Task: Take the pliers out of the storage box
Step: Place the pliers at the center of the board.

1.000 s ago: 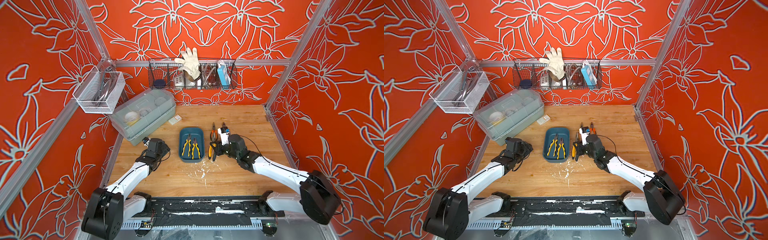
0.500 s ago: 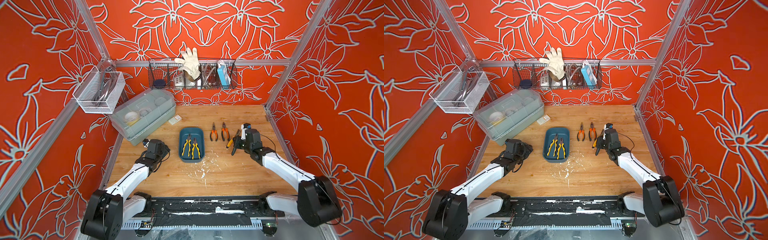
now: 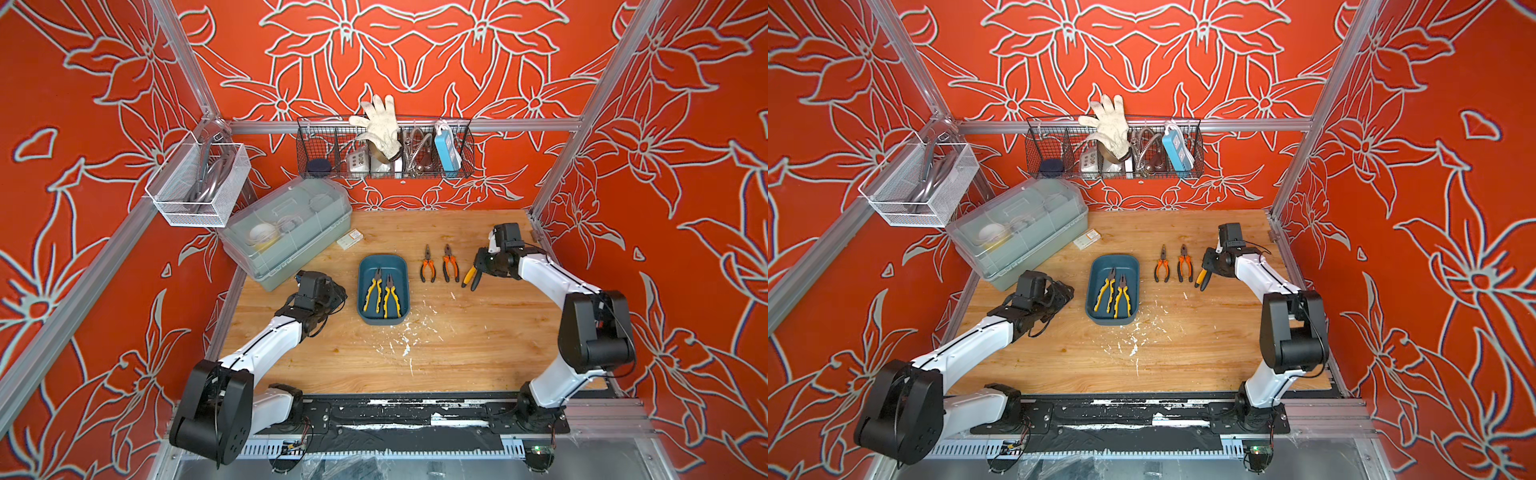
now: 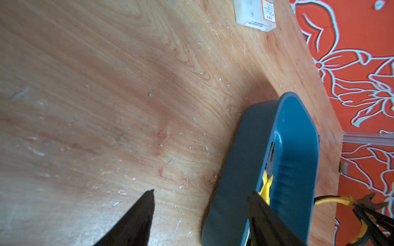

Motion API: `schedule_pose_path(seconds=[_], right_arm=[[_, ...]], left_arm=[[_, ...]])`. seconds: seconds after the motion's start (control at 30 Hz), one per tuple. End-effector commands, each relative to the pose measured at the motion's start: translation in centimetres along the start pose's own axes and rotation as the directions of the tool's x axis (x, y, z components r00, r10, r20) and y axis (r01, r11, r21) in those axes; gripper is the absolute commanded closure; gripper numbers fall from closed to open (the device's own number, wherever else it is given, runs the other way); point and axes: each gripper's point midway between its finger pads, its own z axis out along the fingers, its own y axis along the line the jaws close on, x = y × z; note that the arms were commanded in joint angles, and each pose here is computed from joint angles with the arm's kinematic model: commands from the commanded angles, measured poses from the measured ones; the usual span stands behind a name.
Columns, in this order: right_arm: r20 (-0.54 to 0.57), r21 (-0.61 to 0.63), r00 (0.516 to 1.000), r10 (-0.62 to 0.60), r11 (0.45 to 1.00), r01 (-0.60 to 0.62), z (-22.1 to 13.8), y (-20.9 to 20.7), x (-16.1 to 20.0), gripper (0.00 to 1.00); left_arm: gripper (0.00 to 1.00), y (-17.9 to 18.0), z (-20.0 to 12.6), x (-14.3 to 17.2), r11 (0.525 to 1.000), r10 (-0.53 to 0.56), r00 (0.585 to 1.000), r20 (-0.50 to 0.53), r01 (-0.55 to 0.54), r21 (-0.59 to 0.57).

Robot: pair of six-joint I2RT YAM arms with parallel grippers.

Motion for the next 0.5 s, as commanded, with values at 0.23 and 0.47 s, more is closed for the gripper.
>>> schedule_pose_path(seconds=[0.23,0.47], right_arm=[[-0.097,0.119,0.995,-0.039,0.992,0.05,1.9,-2.4,-0.6,1.0],[-0.107,0.101,0.994,-0.024,0.994,0.035,4.0,-2.1,-1.4,1.0]], left_arm=[[0.31,-1.2,-0.1,0.1,0.999,0.025,1.0,-0.013,-0.025,0.037],[0.31,-1.1,-0.5,-0.2,0.999,0.029,1.0,0.006,-0.029,0.034]])
